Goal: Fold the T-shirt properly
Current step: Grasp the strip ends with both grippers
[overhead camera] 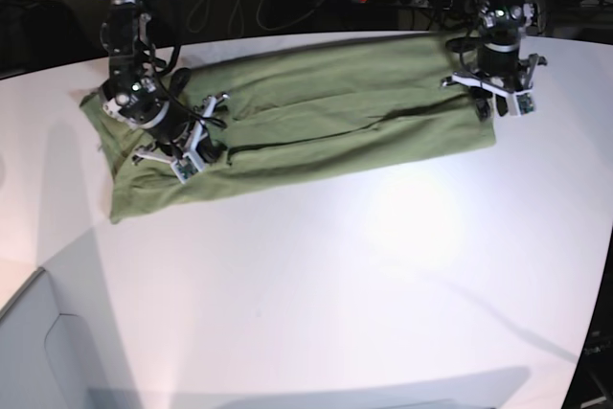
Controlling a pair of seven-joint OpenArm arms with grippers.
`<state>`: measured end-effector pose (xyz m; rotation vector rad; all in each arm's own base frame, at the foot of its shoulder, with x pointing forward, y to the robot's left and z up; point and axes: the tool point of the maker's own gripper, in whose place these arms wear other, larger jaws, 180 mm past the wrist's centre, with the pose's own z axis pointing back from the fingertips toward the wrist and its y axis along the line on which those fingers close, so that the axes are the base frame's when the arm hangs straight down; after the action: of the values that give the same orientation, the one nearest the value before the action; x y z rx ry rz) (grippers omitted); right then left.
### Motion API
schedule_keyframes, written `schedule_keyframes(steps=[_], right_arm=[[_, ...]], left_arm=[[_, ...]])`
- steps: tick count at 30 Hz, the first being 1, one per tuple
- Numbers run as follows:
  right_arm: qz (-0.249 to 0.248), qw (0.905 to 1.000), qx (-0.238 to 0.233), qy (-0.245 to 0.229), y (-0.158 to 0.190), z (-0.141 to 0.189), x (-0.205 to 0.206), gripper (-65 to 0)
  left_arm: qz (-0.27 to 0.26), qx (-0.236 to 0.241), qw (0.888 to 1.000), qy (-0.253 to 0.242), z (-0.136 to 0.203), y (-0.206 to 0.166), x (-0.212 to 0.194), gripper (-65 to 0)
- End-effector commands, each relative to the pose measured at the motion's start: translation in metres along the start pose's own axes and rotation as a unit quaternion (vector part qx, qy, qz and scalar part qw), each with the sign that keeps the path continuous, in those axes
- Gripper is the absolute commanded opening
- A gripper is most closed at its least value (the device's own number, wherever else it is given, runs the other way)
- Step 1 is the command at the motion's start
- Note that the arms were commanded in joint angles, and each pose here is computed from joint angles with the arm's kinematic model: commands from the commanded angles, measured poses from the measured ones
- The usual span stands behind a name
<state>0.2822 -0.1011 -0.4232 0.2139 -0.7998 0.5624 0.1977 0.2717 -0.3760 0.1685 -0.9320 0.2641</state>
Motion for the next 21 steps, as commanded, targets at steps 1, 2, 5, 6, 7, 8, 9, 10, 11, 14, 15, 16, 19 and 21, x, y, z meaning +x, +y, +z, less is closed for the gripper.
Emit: schedule_keyframes(steps=[1,2,5,6,7,8,9,10,11,14,15,16,19,21], right_arm=[[0.008,0.9999,-0.002,-0.007,-0.004,0.002,0.006,-64.9],[0.008,0.9999,-0.002,-0.007,-0.004,0.002,0.006,-64.9],[0.008,0.9999,-0.002,-0.007,-0.004,0.002,0.006,-64.9],[0.008,0.9999,-0.002,-0.007,-0.004,0.002,0.006,-64.9],[0.008,0.9999,-0.002,-0.007,-0.004,0.002,0.006,-64.9],[0.008,0.9999,-0.002,-0.007,-0.004,0.002,0.006,-64.9],[0.008,0.9999,-0.003,-0.008,-0.005,0.002,0.007,-64.9],[0.008,0.9999,-0.003,-0.008,-0.005,0.002,0.007,-64.9],[0.009,0.9999,-0.003,-0.009,-0.005,0.002,0.008,-64.9],[0.009,0.9999,-0.003,-0.009,-0.005,0.002,0.008,-64.9],[0.009,0.9999,-0.003,-0.009,-0.005,0.002,0.008,-64.9],[0.009,0.9999,-0.004,-0.010,-0.006,0.002,0.009,-64.9],[0.009,0.9999,-0.004,-0.010,-0.006,0.002,0.009,-64.9],[0.009,0.9999,-0.004,-0.010,-0.007,0.002,0.010,-64.9]], left_arm=[[0.000,0.003,1.000,-0.011,0.001,0.003,0.004,-40.1],[0.003,0.006,1.000,-0.006,0.000,0.004,0.001,-38.1],[0.006,0.007,1.000,-0.002,0.000,0.005,-0.003,-34.9],[0.008,0.006,1.000,-0.003,0.000,0.004,-0.003,-34.9],[0.016,0.003,1.000,-0.002,0.000,0.003,-0.003,-34.9],[0.025,-0.001,1.000,-0.002,0.001,0.002,-0.004,-34.9],[0.034,-0.004,0.999,0.002,0.000,0.001,-0.007,-34.9],[0.039,-0.006,0.999,0.007,-0.001,0.002,-0.010,-34.9],[0.044,-0.006,0.999,0.012,-0.002,0.002,-0.014,-35.0],[0.052,-0.003,0.998,0.030,-0.004,0.005,-0.029,-35.0],[0.052,-0.002,0.998,0.035,-0.005,0.006,-0.033,-35.0],[0.053,-0.002,0.998,0.037,-0.005,0.006,-0.034,-35.1],[0.053,-0.002,0.998,0.037,-0.005,0.006,-0.034,-35.1],[0.052,-0.002,0.998,0.037,-0.005,0.006,-0.034,-35.1]])
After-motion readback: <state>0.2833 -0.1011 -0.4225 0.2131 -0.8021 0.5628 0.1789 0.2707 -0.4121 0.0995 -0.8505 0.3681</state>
